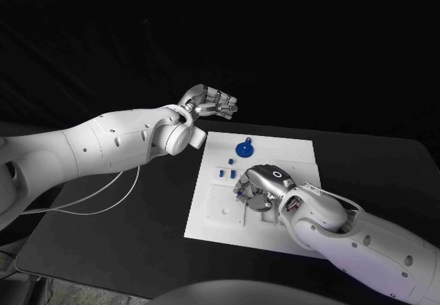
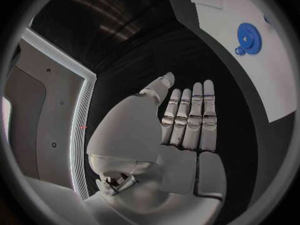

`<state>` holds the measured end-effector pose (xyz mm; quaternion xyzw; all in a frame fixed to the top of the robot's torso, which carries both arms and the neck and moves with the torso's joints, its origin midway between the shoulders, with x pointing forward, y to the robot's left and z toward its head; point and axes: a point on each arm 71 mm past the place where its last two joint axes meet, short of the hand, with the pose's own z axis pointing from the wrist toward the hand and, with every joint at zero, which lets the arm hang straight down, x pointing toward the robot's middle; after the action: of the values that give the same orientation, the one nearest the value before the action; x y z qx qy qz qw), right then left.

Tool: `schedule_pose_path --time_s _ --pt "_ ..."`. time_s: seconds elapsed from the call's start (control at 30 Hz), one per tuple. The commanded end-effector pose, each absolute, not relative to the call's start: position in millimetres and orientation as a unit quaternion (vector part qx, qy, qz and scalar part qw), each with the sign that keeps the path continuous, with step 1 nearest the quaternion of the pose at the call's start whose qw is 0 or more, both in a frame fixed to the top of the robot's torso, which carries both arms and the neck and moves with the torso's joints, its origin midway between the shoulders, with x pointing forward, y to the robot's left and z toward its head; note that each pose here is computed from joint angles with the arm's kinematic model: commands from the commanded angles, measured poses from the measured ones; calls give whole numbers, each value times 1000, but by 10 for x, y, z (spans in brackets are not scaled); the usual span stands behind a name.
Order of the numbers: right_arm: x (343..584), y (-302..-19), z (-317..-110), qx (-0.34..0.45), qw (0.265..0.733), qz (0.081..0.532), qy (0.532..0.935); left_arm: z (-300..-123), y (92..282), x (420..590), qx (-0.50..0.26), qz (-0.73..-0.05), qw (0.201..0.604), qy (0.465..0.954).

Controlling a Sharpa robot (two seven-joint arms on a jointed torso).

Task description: Assemble the parts on the task board

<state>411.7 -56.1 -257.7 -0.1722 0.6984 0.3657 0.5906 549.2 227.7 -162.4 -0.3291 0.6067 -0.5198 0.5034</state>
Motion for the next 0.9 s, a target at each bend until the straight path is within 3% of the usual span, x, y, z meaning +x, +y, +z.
schedule_pose_path --time_s 0.03,0.9 --pt "4095 -544 -2579 -187 597 360 692 -1612 2262 5496 -330 -523 502 605" --pt "4080 -565 -2629 -191 597 354 694 -1622 2276 5510 -332 -520 500 608"
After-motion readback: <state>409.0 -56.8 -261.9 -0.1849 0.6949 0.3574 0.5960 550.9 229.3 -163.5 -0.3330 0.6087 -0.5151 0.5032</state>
